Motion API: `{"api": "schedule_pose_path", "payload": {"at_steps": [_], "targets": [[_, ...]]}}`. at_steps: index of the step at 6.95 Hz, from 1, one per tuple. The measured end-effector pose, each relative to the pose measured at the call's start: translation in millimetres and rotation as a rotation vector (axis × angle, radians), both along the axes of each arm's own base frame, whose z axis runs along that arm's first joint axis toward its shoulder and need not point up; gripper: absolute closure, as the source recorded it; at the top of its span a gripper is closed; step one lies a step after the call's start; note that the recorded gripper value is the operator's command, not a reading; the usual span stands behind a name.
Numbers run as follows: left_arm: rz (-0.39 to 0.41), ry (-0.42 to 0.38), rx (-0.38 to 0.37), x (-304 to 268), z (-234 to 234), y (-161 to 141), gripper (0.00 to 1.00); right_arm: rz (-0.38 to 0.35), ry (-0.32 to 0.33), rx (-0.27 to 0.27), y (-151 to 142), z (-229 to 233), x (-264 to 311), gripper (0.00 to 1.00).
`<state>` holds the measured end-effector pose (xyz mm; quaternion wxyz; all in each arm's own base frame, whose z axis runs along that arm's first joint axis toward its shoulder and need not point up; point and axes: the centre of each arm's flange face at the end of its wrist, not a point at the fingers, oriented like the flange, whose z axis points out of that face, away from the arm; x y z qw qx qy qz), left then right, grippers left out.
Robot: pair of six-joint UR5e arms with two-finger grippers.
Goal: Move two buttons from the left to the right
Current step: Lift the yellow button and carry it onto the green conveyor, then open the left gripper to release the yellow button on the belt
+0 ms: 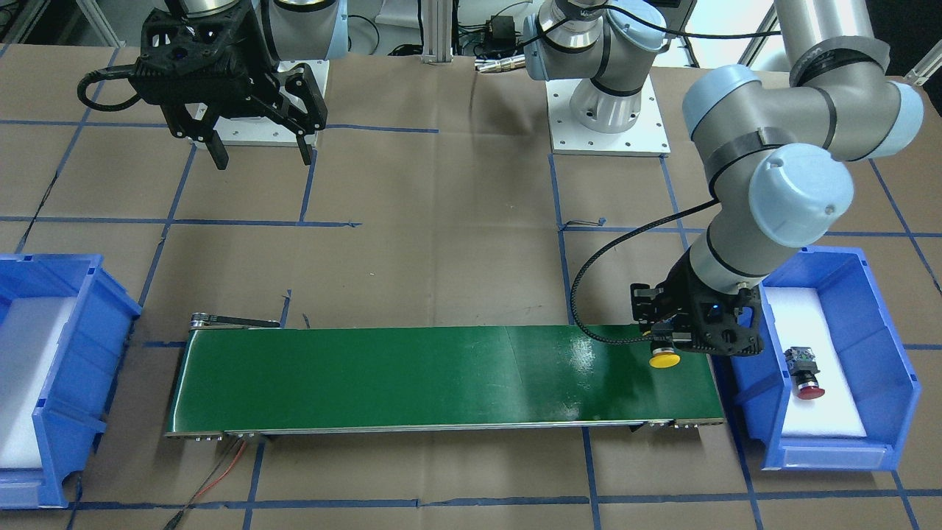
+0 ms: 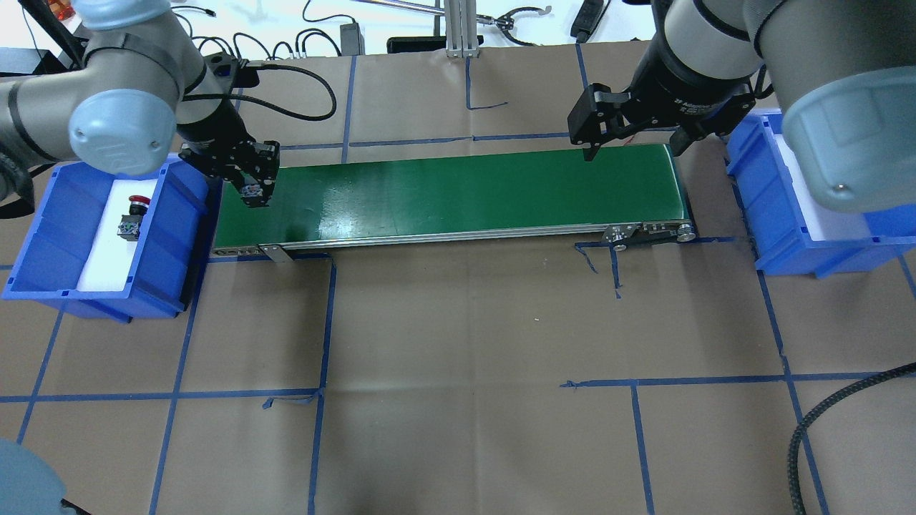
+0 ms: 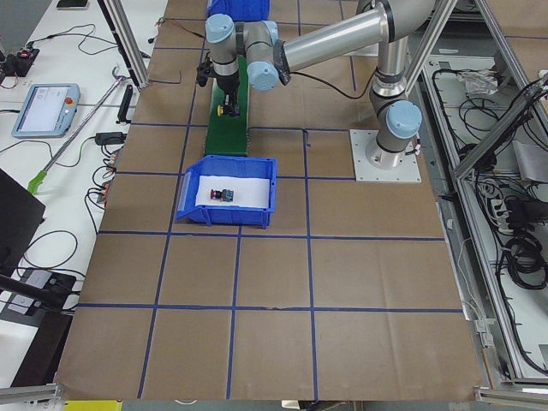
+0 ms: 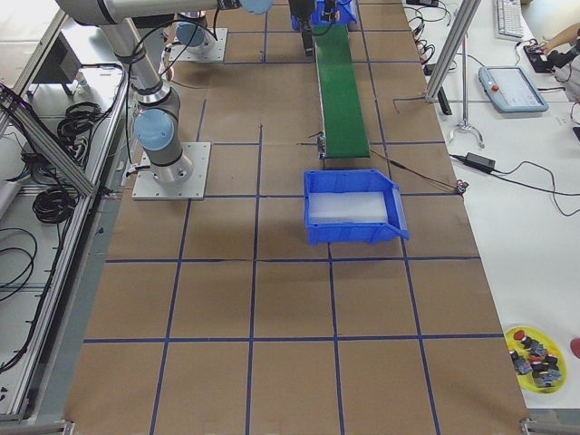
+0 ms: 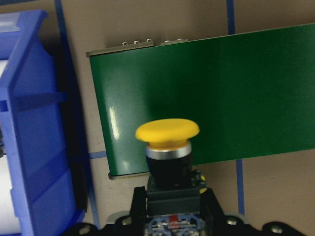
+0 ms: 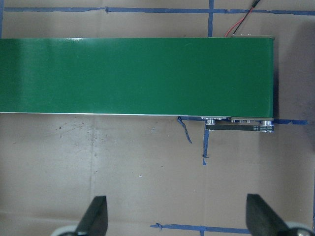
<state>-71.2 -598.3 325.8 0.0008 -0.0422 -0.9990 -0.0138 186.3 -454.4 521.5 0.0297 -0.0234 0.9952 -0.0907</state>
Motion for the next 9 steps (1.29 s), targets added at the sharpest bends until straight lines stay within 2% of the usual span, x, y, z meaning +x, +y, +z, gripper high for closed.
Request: {"api": "schedule_pose_path", "payload": {"at_steps": [2, 3, 4, 5, 7, 9], "targets": [[0.016, 0.000, 0.021, -21.3, -30.2, -4.2, 0.99, -0.001, -0.003, -0.002, -0.2, 0.9, 0.3, 0.00], [0.015, 0.000, 0.007, -24.2, -44.5, -3.9, 0.96, -0.001, -0.003, -0.003, -0.1, 1.3, 0.2, 0.00], [0.012, -0.002, -0.020, -25.2, -57.5, -1.2, 0.72, -0.001, -0.003, -0.004, 0.1, 2.1, 0.3, 0.00], [0.010, -0.004, -0.037, -25.5, -66.8, 2.8, 0.01, -0.001, -0.005, -0.004, 0.2, 2.4, 0.4, 0.00], [0.015, -0.001, -0.055, -26.3, -68.7, 5.3, 0.00, -0.002, -0.004, -0.003, 0.7, 1.9, 0.4, 0.00], [0.018, -0.002, -0.086, -25.2, -43.8, 0.1, 0.00, -0.001, -0.008, -0.005, 2.2, 4.1, 1.1, 0.00]]}}
